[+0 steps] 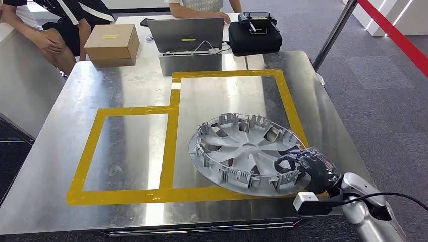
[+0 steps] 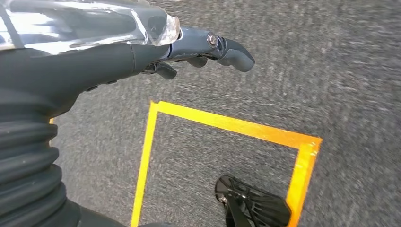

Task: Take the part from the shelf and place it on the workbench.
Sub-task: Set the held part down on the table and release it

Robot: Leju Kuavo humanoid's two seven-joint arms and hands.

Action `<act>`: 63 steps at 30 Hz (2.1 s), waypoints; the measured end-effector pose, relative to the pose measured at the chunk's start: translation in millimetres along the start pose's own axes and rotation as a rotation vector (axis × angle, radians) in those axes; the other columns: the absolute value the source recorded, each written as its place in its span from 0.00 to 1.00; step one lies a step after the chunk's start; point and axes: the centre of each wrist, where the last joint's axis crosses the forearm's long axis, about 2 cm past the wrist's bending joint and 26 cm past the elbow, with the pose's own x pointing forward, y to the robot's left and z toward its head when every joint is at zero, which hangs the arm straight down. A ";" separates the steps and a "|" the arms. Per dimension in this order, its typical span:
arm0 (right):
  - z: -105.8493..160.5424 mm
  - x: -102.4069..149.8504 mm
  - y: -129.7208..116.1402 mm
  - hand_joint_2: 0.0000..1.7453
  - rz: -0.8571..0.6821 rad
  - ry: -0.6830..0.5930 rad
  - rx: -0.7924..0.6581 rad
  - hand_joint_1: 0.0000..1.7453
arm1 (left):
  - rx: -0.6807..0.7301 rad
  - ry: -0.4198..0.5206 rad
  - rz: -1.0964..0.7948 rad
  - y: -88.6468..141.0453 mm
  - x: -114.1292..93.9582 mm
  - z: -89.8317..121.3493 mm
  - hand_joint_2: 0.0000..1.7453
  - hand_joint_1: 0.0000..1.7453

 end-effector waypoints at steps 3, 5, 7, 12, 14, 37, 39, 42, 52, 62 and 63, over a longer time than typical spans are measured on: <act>-30.1 -19.3 -0.2 1.00 0.056 0.045 0.067 1.00 | -0.015 -0.020 -0.022 0.6 1.7 -0.6 1.00 0.00; -51.1 -27.6 -0.4 1.00 0.098 0.079 0.097 1.00 | -0.026 -0.035 -0.037 0.8 3.8 -1.2 1.00 0.00; -72.0 -32.8 1.1 1.00 0.141 0.112 0.123 1.00 | -0.036 -0.050 -0.051 0.3 6.9 -2.1 1.00 0.00; -120.3 -36.2 -1.9 1.00 0.239 0.158 0.172 1.00 | -0.054 -0.070 -0.071 -1.5 11.7 -3.4 1.00 0.00; -138.7 -33.2 -5.6 1.00 0.275 0.169 0.181 1.00 | -0.056 -0.074 -0.073 -2.3 13.3 -3.8 1.00 0.00; -179.0 -8.8 26.6 0.00 0.236 0.176 0.357 0.00 | -0.099 -0.096 -0.060 -22.9 15.3 -2.6 0.00 0.00; -179.5 -8.2 26.9 0.00 0.218 0.167 0.350 0.00 | -0.101 -0.096 -0.060 -24.1 15.2 -2.5 0.00 0.00; -178.4 -8.5 27.7 0.00 0.187 0.149 0.319 0.00 | -0.103 -0.095 -0.058 -25.2 15.0 -2.3 0.00 0.00; -156.6 1.5 24.6 0.00 0.047 0.125 -0.314 0.00 | -0.087 -0.138 0.011 -29.4 11.4 -0.8 0.00 0.00; -71.1 33.8 -21.7 0.00 0.239 0.053 -0.982 0.00 | -0.057 -0.145 0.045 -29.8 5.9 0.8 0.00 0.00; -63.9 39.1 -26.1 0.00 0.261 0.039 -1.017 0.00 | -0.053 -0.145 0.046 -29.6 5.8 0.9 0.00 0.00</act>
